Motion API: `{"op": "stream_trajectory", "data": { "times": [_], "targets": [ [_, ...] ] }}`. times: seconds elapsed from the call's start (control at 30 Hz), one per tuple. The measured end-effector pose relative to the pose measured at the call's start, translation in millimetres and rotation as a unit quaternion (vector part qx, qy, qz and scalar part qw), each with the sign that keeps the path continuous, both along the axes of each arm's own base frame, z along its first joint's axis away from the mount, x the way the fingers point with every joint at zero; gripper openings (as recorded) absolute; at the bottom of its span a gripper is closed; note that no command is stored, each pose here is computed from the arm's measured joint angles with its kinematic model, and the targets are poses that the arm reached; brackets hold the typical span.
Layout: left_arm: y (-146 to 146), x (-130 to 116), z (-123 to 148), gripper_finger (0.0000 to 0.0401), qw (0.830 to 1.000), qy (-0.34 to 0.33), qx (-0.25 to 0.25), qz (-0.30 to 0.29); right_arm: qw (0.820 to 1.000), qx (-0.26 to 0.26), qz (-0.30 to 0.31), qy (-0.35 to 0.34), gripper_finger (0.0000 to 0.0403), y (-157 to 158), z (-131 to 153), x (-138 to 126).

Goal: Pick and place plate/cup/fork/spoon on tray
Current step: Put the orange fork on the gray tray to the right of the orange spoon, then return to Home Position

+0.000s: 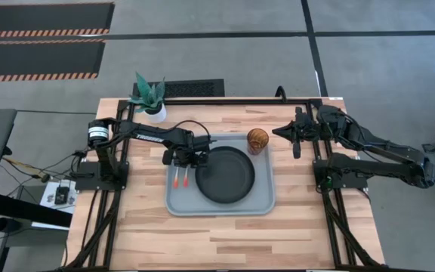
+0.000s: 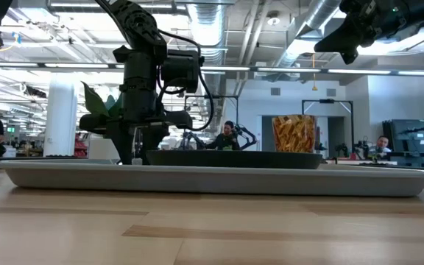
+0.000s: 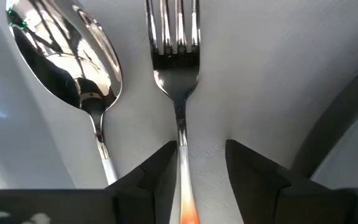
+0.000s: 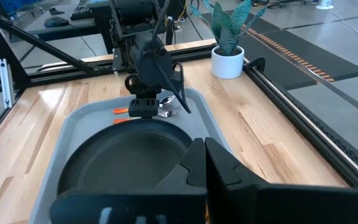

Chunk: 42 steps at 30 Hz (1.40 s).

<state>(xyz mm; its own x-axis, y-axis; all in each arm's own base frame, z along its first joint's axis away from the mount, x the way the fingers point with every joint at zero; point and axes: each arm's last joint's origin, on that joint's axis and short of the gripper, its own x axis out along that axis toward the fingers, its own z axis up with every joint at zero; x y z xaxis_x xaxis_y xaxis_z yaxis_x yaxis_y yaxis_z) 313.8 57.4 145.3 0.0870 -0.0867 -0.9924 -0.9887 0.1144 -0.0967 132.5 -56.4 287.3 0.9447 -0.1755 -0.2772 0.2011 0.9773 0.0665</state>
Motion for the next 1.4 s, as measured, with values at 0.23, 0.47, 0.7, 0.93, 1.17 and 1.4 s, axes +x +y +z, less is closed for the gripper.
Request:
{"op": "stream_trajectory", "data": {
  "times": [0.23, 0.47, 0.7, 0.93, 1.17, 1.4],
  "targets": [
    [0.1, 0.6, 3.2, 0.0135, 1.000, 0.007, -0.001, -0.002, 1.000, 0.000, 0.000, 0.000, 0.0006, 0.0, 0.1, 0.0],
    [0.0, -1.0, 3.3, 0.0135, 1.000, 0.016, 0.001, -0.002, 1.000, 0.000, 0.000, 0.000, 0.0006, 0.0, 0.0, 0.0],
    [0.1, -1.0, 3.4, 0.0135, 1.000, 0.016, 0.002, -0.002, 1.000, 0.000, 0.000, 0.000, 0.0006, 0.1, 0.0, 0.0],
    [0.5, -1.3, 3.6, 0.0135, 1.000, 0.017, 0.008, -0.002, 1.000, 0.000, 0.000, 0.000, 0.0006, 0.0, 0.0, 0.0],
    [0.6, -1.5, 4.0, 0.0135, 1.000, 0.018, 0.010, -0.002, 1.000, 0.000, 0.000, 0.000, 0.0006, 0.0, 0.0, 0.0],
    [0.7, -2.0, 5.7, 0.0135, 1.000, 0.017, 0.013, -0.001, 1.000, 0.000, 0.000, 0.000, 0.0006, 0.0, 0.0, 0.0]
  ]
}}
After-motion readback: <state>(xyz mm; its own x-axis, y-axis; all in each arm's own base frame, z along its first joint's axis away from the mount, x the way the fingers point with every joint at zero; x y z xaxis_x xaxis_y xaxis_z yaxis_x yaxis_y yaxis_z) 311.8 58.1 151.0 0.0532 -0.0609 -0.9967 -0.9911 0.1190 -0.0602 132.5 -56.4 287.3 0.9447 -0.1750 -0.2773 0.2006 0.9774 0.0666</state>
